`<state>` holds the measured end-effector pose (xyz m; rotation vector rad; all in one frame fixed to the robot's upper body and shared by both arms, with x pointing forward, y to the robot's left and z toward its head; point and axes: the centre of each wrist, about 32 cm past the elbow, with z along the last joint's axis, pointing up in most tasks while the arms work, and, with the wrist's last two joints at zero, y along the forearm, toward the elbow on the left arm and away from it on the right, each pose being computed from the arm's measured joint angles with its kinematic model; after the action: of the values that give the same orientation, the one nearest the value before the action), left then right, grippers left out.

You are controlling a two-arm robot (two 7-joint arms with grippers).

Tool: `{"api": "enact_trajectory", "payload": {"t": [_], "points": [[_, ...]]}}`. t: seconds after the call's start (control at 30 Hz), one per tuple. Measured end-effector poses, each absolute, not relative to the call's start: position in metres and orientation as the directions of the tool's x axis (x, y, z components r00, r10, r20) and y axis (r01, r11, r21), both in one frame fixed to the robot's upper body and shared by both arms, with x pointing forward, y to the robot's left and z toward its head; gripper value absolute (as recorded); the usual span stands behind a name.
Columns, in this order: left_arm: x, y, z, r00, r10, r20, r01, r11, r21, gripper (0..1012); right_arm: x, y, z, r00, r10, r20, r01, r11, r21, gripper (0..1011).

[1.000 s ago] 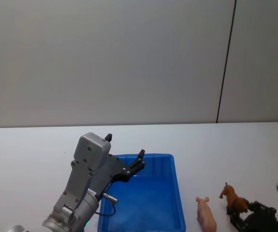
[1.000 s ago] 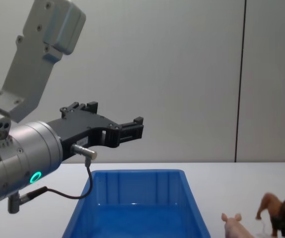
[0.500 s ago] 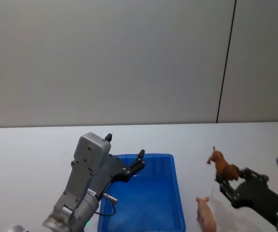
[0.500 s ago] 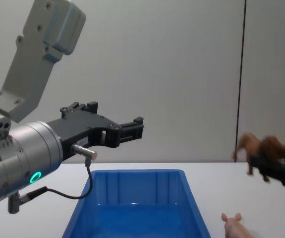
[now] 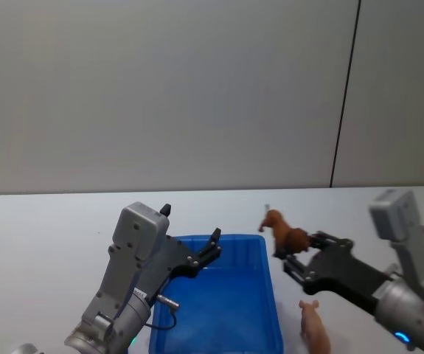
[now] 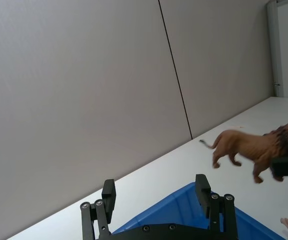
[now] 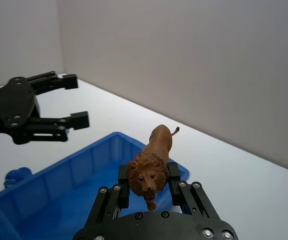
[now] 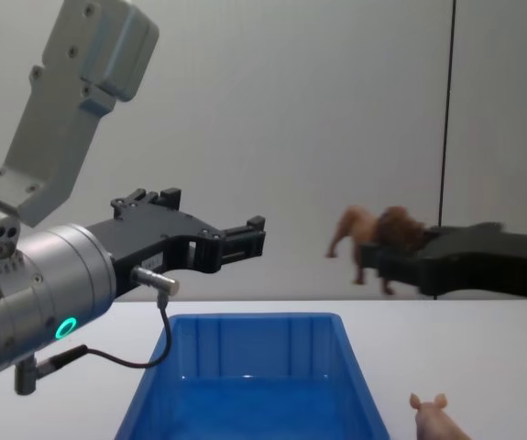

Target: Pick up the two dolls from the table and place them into the box.

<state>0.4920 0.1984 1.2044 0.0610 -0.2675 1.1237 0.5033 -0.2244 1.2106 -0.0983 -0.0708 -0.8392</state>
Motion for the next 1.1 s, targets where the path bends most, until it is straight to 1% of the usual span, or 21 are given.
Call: {"api": "enact_trajectory", "payload": {"t": [0.17, 0.2, 0.23, 0.27, 0.37, 0.43, 0.47, 0.5, 0.53, 0.6, 0.63, 0.67, 0.73, 0.77, 0.8, 1.1], "points": [[0.492, 0.198, 1.204, 0.404, 0.882, 0.242, -0.897, 0.434, -0.086, 1001, 0.516, -0.208, 1.210, 0.703, -0.706, 0.088, 0.711, 0.698, -0.085, 445], [0.492, 0.198, 1.204, 0.404, 0.882, 0.242, -0.897, 0.434, -0.086, 1001, 0.517, -0.206, 1.209, 0.708, -0.701, 0.086, 0.706, 0.702, -0.089, 491], [0.492, 0.198, 1.204, 0.404, 0.882, 0.242, -0.897, 0.434, -0.086, 1001, 0.519, -0.204, 1.208, 0.712, -0.697, 0.084, 0.702, 0.706, -0.095, 500], [0.492, 0.198, 1.204, 0.404, 0.882, 0.242, -0.897, 0.434, -0.086, 1001, 0.521, -0.200, 1.207, 0.718, -0.691, 0.081, 0.696, 0.711, -0.101, 568], [0.492, 0.198, 1.204, 0.404, 0.882, 0.242, -0.897, 0.434, -0.086, 1001, 0.524, -0.196, 1.206, 0.726, -0.683, 0.078, 0.687, 0.718, -0.110, 629], [0.492, 0.198, 1.204, 0.404, 0.882, 0.242, -0.897, 0.434, -0.086, 1001, 0.527, -0.193, 1.205, 0.732, -0.677, 0.076, 0.681, 0.723, -0.118, 708], [0.492, 0.198, 1.204, 0.404, 0.882, 0.242, -0.897, 0.434, -0.086, 1001, 0.528, -0.192, 1.205, 0.733, -0.676, 0.076, 0.680, 0.724, -0.119, 725], [0.492, 0.198, 1.204, 0.404, 0.882, 0.242, -0.897, 0.434, -0.086, 1001, 0.529, -0.191, 1.204, 0.735, -0.674, 0.075, 0.678, 0.725, -0.123, 766], [0.492, 0.198, 1.204, 0.404, 0.882, 0.242, -0.897, 0.434, -0.086, 1001, 0.530, -0.191, 1.204, 0.735, -0.673, 0.076, 0.677, 0.725, -0.124, 801], [0.492, 0.198, 1.204, 0.404, 0.882, 0.242, -0.897, 0.434, -0.086, 1001, 0.531, -0.191, 1.204, 0.735, -0.673, 0.077, 0.677, 0.725, -0.127, 831], [0.492, 0.198, 1.204, 0.404, 0.882, 0.242, -0.897, 0.434, -0.086, 1001, 0.531, -0.191, 1.203, 0.735, -0.674, 0.077, 0.677, 0.725, -0.128, 891], [0.492, 0.198, 1.204, 0.404, 0.882, 0.242, -0.897, 0.434, -0.086, 1001, 0.531, -0.191, 1.203, 0.735, -0.674, 0.078, 0.678, 0.724, -0.128, 924], [0.492, 0.198, 1.204, 0.404, 0.882, 0.242, -0.897, 0.434, -0.086, 1001, 0.531, -0.194, 1.203, 0.731, -0.678, 0.082, 0.682, 0.720, -0.128, 949], [0.492, 0.198, 1.204, 0.404, 0.882, 0.242, -0.897, 0.434, -0.086, 1002, 0.531, -0.195, 1.203, 0.728, -0.681, 0.084, 0.685, 0.717, -0.129, 984], [0.492, 0.198, 1.204, 0.404, 0.882, 0.242, -0.897, 0.434, -0.086, 1001, 0.530, -0.198, 1.202, 0.722, -0.686, 0.087, 0.691, 0.711, -0.129, 1001], [0.492, 0.198, 1.204, 0.404, 0.882, 0.242, -0.897, 0.434, -0.086, 1001, 0.516, -0.219, 1.200, 0.680, -0.727, 0.092, 0.732, 0.670, -0.121, 1001]]}}
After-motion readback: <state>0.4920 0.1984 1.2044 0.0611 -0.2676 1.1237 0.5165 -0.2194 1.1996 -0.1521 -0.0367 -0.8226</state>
